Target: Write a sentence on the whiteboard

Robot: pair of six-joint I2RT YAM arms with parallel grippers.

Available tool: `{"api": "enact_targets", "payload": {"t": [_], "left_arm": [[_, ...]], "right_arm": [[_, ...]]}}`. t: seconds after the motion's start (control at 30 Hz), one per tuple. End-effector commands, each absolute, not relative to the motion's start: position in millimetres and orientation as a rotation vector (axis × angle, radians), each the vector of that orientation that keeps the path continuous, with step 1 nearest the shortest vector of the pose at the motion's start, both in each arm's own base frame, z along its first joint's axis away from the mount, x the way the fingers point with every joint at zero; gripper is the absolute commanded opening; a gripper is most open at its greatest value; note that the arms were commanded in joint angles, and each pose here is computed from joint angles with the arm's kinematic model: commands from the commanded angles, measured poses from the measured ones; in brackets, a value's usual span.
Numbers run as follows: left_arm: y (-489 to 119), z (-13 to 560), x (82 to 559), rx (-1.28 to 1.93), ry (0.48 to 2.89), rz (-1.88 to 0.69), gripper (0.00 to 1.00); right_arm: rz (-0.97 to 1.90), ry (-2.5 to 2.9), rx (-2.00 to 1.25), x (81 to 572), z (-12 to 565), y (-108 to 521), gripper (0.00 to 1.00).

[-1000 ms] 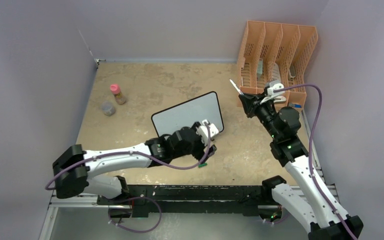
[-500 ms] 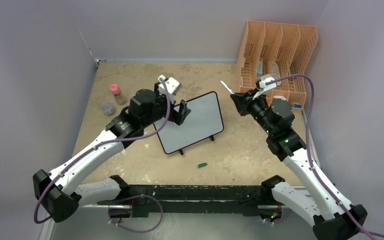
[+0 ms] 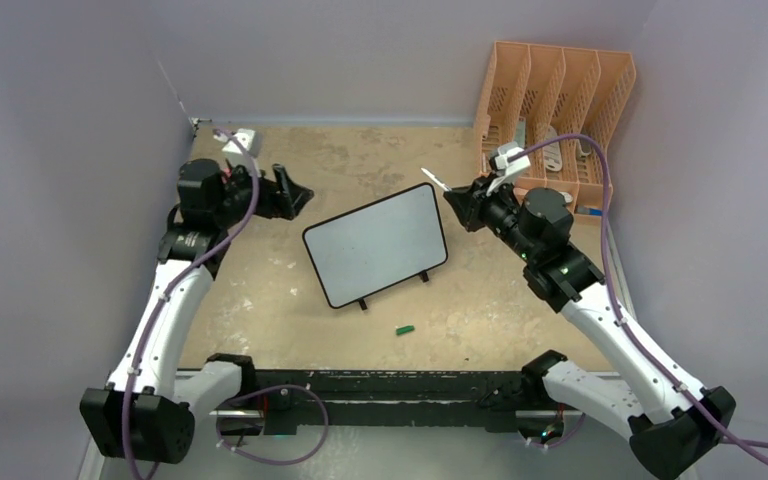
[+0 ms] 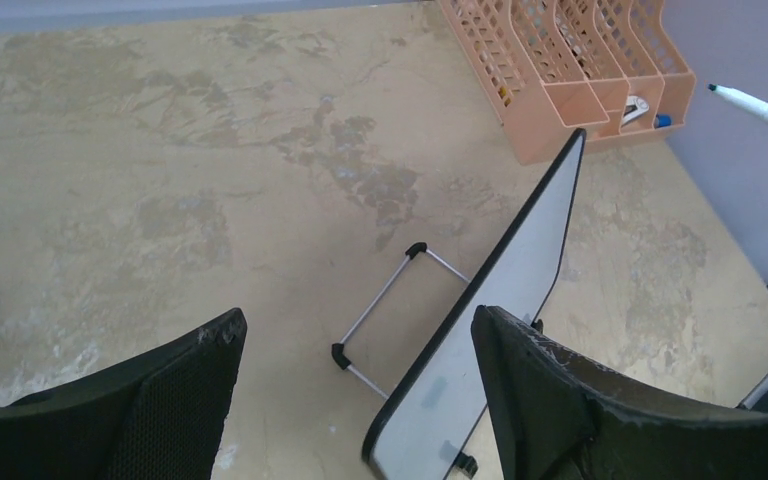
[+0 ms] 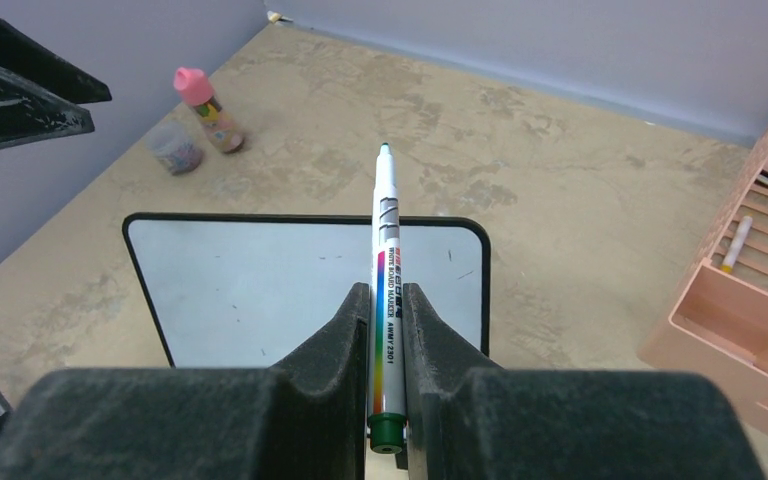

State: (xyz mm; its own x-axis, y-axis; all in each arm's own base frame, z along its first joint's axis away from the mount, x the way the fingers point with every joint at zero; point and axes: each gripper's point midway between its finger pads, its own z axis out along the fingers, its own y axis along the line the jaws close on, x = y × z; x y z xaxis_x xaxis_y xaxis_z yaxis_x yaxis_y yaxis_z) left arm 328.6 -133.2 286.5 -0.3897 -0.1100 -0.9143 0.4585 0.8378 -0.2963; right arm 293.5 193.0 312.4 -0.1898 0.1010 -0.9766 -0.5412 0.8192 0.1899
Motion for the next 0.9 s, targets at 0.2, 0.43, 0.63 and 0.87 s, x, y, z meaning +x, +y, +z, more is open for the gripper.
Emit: {"api": "enact_targets", "payload": {"t": [0.2, 0.43, 0.63, 0.87], "left_arm": [[-112, 278, 289, 0.247, 1.841, -0.951, 0.80], [-129, 258, 266, 0.376, 1.803, -1.106, 0.75], [-132, 245, 273, 0.464, 1.800, -1.160, 0.67], [-135, 241, 283, 0.517, 1.755, -1.211, 0.57]], "right_arm": [[0.661, 1.629, -0.409, 279, 342, 203, 0.00], [0.690, 1.666, -0.476, 262, 327, 221, 0.00], [0.699, 1.720, -0.442, 263, 325, 235, 0.00], [0.714, 1.745, -0.432, 256, 320, 260, 0.00]]}}
